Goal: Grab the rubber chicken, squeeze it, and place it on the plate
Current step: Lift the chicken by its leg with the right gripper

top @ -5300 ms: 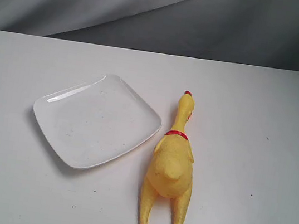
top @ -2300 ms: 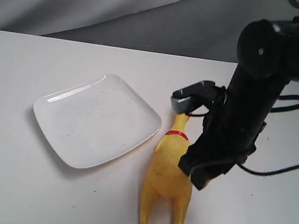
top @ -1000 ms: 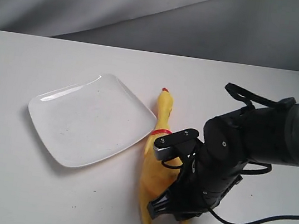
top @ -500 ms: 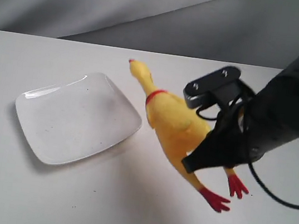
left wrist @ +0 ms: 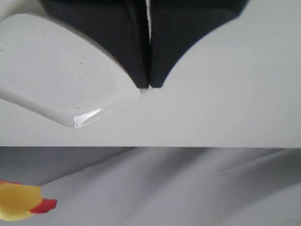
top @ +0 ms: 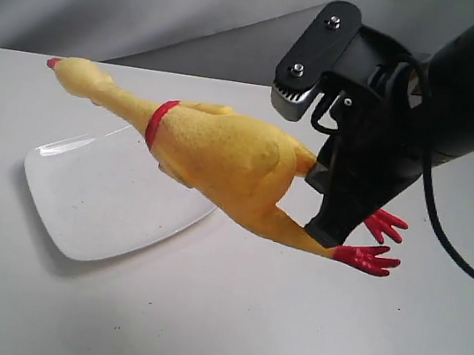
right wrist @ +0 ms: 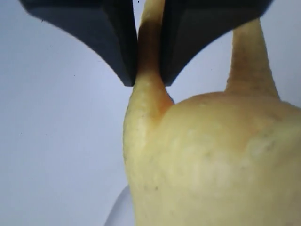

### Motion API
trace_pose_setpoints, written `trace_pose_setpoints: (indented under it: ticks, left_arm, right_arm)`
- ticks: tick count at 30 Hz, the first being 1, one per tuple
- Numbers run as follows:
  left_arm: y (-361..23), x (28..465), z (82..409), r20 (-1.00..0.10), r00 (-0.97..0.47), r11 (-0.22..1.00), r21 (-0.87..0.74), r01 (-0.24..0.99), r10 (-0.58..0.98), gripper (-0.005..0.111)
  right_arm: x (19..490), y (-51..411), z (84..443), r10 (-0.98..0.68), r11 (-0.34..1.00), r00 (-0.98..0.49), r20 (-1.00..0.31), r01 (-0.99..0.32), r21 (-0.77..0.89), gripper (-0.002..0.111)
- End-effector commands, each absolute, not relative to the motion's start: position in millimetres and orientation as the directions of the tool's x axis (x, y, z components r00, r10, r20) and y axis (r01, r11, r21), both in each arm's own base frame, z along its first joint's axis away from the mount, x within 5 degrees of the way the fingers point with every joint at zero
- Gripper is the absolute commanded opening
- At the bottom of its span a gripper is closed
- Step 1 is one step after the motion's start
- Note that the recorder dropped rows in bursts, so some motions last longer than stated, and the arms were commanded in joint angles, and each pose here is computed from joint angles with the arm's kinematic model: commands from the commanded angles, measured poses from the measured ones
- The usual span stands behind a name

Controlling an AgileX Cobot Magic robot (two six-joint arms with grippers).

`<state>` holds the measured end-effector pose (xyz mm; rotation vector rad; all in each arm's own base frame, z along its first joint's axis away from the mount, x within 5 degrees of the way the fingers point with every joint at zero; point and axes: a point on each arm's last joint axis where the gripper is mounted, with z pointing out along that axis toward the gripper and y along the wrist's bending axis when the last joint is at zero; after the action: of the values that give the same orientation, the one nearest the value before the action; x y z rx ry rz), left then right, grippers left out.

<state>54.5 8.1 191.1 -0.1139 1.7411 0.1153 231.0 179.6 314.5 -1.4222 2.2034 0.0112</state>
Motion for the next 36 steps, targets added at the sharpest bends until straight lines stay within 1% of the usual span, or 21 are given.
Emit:
trace_pose_setpoints:
  ticks: [1, 2, 8, 9, 11, 13, 16, 17, 21, 23, 24, 26, 28, 30, 32, 33, 34, 36]
  left_arm:
    - [8.4, 55.9, 206.0, -0.998, -0.002, 0.987, 0.069, -0.145, 0.069, 0.0]
    - [8.2, 55.8, 208.7, -0.997, 0.027, 0.987, 0.069, -0.146, 0.073, 0.0]
    - [7.9, 55.6, 213.2, -0.994, 0.077, 0.987, 0.067, -0.146, 0.079, 0.0]
    - [7.7, 55.3, 216.0, -0.993, 0.114, 0.99, 0.019, -0.141, 0.036, 0.0]
    - [8.1, 54.8, 219.1, -0.963, 0.179, 0.969, -0.223, -0.106, -0.202, 0.0]
    - [8.9, 54.2, 221.9, -0.88, 0.23, 0.897, -0.438, -0.057, -0.415, 0.0]
    - [10.0, 53.6, 224.4, -0.753, 0.266, 0.782, -0.623, 0.004, -0.601, 0.0]
    - [10.0, 53.6, 224.4, -0.712, 0.266, 0.742, -0.67, 0.021, -0.65, 0.0]
    - [9.2, 54.5, 220.0, -0.62, 0.222, 0.64, -0.768, 0.026, -0.752, 0.0]
    - [8.3, 55.2, 216.1, -0.53, 0.186, 0.543, -0.839, 0.022, -0.827, 0.001]
    - [7.5, 55.5, 214.2, -0.493, 0.164, 0.502, -0.865, 0.019, -0.855, 0.003]
    - [5.0, 56.1, 211.0, -0.458, 0.111, 0.462, -0.887, 0.013, -0.882, 0.013]
    - [1.0, 56.4, 207.9, -0.425, 0.035, 0.425, -0.905, 0.016, -0.905, 0.029]
    - [-3.4, 56.4, 206.4, -0.394, -0.042, 0.393, -0.919, 0.032, -0.918, 0.056]
    - [-7.6, 56.0, 206.1, -0.322, -0.113, 0.318, -0.947, 0.048, -0.94, 0.08]
    - [-9.2, 55.7, 206.1, -0.297, -0.141, 0.292, -0.955, 0.054, -0.944, 0.084]
    - [-10.6, 55.5, 206.4, -0.281, -0.165, 0.275, -0.96, 0.061, -0.945, 0.084]
    - [-13.7, 54.8, 206.9, -0.259, -0.219, 0.248, -0.966, 0.077, -0.941, 0.077]
  right_arm:
    - [227.4, 185.9, 320.1, -0.847, 0.398, -0.255, -0.467, -0.886, -0.238, 0.0]
    - [226.0, 187.8, 320.3, -0.842, 0.39, -0.249, -0.479, -0.894, -0.221, 0.0]
    - [224.8, 190.5, 321.0, -0.826, 0.396, -0.255, -0.504, -0.898, -0.194, 0.0]
    - [224.7, 190.8, 321.1, -0.823, 0.397, -0.257, -0.507, -0.898, -0.19, 0.0]
    - [224.4, 191.4, 321.2, -0.818, 0.4, -0.26, -0.512, -0.898, -0.183, 0.0]
    - [224.0, 192.1, 321.5, -0.813, 0.403, -0.265, -0.519, -0.898, -0.174, 0.0]
    - [224.1, 192.3, 321.6, -0.811, 0.404, -0.265, -0.522, -0.898, -0.173, 0.0]
    - [224.1, 192.3, 321.6, -0.811, 0.404, -0.265, -0.522, -0.898, -0.173, 0.0]
    - [225.0, 193.1, 322.4, -0.804, 0.409, -0.261, -0.534, -0.895, -0.178, 0.0]
    - [226.3, 194.7, 323.8, -0.79, 0.417, -0.257, -0.556, -0.89, -0.182, 0.0]
    - [226.7, 195.5, 324.4, -0.783, 0.422, -0.257, -0.567, -0.889, -0.18, 0.0]
    - [226.8, 196.1, 324.8, -0.776, 0.426, -0.259, -0.575, -0.888, -0.175, 0.0]
    - [226.6, 196.3, 324.9, -0.775, 0.427, -0.261, -0.576, -0.888, -0.172, 0.0]
    - [225.6, 196.5, 324.5, -0.773, 0.427, -0.268, -0.575, -0.89, -0.159, 0.0]
    - [224.5, 197.1, 324.4, -0.768, 0.429, -0.278, -0.577, -0.892, -0.141, 0.0]
    - [224.0, 197.7, 324.5, -0.763, 0.431, -0.283, -0.582, -0.893, -0.131, 0.0]
    - [223.5, 198.5, 324.7, -0.756, 0.434, -0.289, -0.587, -0.893, -0.119, 0.0]
    - [222.5, 199.7, 325.1, -0.744, 0.439, -0.301, -0.597, -0.893, -0.097, 0.0]
